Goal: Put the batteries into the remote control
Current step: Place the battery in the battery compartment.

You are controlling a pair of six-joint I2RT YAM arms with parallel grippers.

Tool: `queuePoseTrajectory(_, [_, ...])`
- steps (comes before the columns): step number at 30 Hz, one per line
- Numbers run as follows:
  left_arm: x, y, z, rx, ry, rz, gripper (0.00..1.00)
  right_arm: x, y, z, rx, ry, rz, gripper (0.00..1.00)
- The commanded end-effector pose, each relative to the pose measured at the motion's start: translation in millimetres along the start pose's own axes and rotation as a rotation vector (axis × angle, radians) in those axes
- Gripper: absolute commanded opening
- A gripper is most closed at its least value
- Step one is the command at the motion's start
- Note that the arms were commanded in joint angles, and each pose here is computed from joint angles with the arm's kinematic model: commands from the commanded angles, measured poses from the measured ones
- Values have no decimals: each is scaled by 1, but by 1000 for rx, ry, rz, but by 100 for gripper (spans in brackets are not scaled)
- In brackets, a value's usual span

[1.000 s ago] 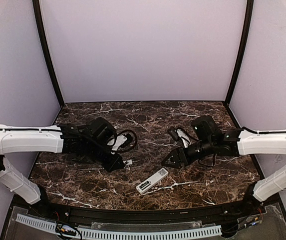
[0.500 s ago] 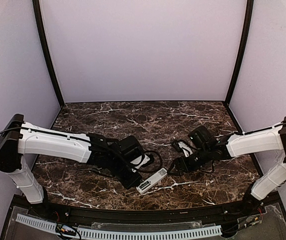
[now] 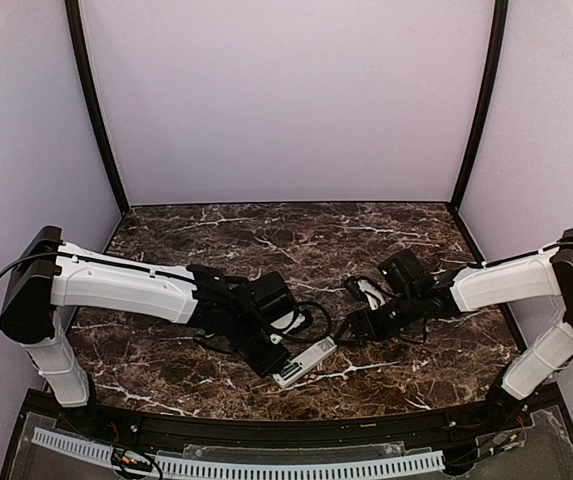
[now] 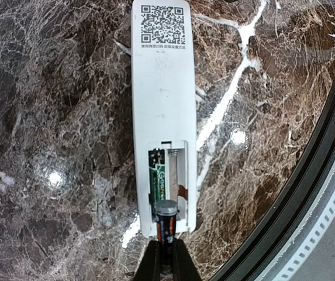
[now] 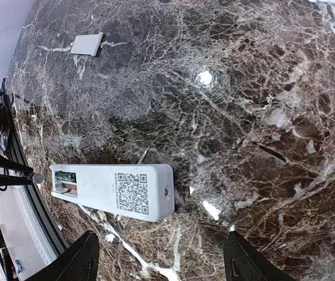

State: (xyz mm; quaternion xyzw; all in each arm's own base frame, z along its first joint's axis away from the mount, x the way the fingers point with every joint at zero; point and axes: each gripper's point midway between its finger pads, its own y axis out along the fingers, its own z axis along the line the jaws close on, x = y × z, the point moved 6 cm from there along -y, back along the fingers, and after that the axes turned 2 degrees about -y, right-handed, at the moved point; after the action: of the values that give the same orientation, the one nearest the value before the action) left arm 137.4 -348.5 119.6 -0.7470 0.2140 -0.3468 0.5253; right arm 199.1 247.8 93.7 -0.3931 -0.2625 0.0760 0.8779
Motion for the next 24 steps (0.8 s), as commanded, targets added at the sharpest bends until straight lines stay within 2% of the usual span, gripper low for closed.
queuePoseTrajectory(1, [-1,-2,-2,10,4,27,2,1,2,-2,20,-5,-9,72])
queuePoseTrajectory(24, [3,14,-11,-14,26,70,3,-4,5,-5,32,-1,2,71])
